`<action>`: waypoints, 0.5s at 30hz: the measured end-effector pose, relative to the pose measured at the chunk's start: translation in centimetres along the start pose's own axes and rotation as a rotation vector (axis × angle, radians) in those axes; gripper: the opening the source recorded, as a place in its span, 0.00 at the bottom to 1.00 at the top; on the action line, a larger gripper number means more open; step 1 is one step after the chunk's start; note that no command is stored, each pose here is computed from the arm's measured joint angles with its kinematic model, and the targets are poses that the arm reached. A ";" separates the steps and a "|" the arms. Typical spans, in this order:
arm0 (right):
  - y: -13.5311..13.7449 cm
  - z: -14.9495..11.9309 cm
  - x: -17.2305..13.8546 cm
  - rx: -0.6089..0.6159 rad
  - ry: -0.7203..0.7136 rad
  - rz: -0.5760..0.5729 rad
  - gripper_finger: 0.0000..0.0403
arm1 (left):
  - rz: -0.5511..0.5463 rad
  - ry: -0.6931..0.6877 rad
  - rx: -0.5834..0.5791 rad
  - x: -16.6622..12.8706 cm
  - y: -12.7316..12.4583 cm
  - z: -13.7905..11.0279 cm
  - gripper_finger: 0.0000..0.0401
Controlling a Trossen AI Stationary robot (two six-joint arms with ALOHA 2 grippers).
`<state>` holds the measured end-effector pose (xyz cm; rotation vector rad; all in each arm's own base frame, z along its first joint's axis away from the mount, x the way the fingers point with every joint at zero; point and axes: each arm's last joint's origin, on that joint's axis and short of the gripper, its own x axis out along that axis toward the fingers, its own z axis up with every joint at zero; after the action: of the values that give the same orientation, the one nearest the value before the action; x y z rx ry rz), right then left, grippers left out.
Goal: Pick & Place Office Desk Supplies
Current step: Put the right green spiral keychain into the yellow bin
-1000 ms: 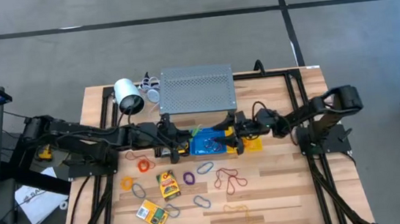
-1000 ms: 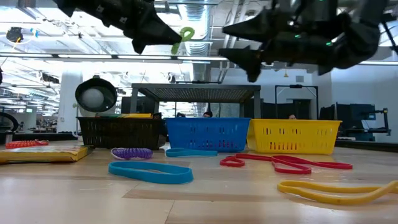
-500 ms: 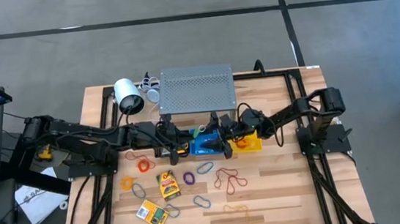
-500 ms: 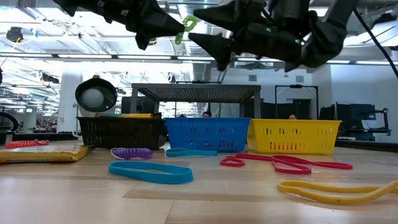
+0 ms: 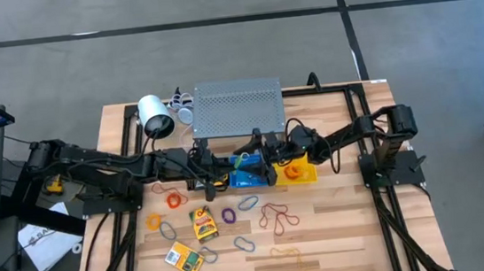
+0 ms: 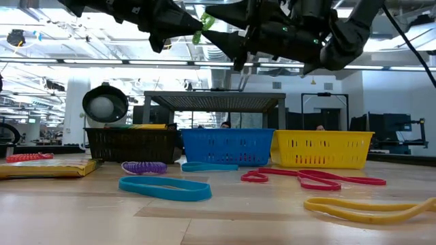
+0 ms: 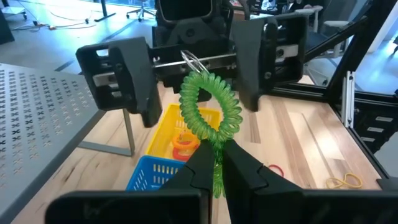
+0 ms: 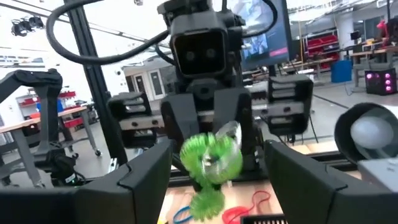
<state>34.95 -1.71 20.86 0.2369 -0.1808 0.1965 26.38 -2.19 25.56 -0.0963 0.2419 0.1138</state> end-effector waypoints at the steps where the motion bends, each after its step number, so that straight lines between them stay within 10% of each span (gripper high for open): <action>1: 0.0 0.1 0.1 -0.001 -0.003 0.002 0.62 | 0.000 0.000 0.000 0.0 0.0 0.0 0.02; 15: 0.0 0.0 0.4 -0.001 0.036 0.027 0.44 | 0.001 0.000 0.000 0.0 0.0 0.0 0.03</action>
<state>35.28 -1.61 20.93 0.2299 -0.1480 0.2271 26.38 -2.19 25.55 -0.0965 0.2423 0.1147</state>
